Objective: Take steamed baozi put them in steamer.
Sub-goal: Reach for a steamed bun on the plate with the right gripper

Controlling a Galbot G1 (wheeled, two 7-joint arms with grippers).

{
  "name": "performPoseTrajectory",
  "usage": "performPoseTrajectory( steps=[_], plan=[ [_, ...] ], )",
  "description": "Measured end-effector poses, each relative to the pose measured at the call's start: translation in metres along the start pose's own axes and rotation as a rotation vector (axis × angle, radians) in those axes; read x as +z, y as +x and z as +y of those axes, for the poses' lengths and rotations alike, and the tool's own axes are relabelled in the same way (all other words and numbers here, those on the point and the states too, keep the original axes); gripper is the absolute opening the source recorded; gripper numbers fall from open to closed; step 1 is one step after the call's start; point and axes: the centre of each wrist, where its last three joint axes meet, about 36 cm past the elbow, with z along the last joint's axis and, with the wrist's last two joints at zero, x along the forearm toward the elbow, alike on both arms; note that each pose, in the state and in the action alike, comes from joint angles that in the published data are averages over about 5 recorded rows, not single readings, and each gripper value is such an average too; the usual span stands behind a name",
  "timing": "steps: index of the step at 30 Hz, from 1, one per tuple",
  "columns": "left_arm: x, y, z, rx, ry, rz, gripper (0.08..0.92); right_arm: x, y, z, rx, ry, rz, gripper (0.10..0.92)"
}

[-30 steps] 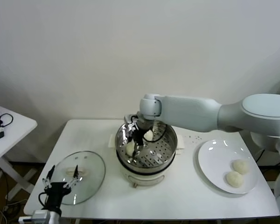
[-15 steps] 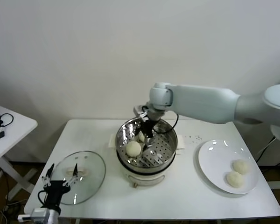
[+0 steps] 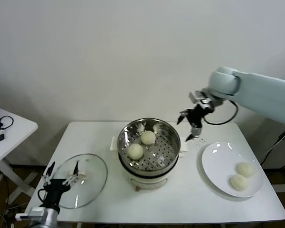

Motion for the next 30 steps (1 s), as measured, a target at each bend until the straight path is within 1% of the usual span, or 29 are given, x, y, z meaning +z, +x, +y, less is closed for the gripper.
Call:
performPoseTrajectory(
  steps=[7, 13, 22, 30],
  plan=[
    [-0.004, -0.002, -0.002, -0.004, 0.001, -0.007, 0.823, 0.081, -0.009, 0.055, 0.008, -0.053, 0.059, 0.823],
    [-0.005, -0.003, -0.005, -0.005, 0.005, -0.009, 0.823, 0.125, -0.033, 0.093, -0.014, -0.065, 0.116, 0.823],
    [-0.006, 0.003, -0.008, 0.007, -0.002, -0.016, 0.823, 0.160, -0.077, 0.129, -0.072, -0.085, 0.196, 0.823],
    [-0.005, 0.004, -0.011, 0.017, -0.012, -0.022, 0.823, 0.174, -0.107, 0.145, -0.114, -0.097, 0.232, 0.823]
  ],
)
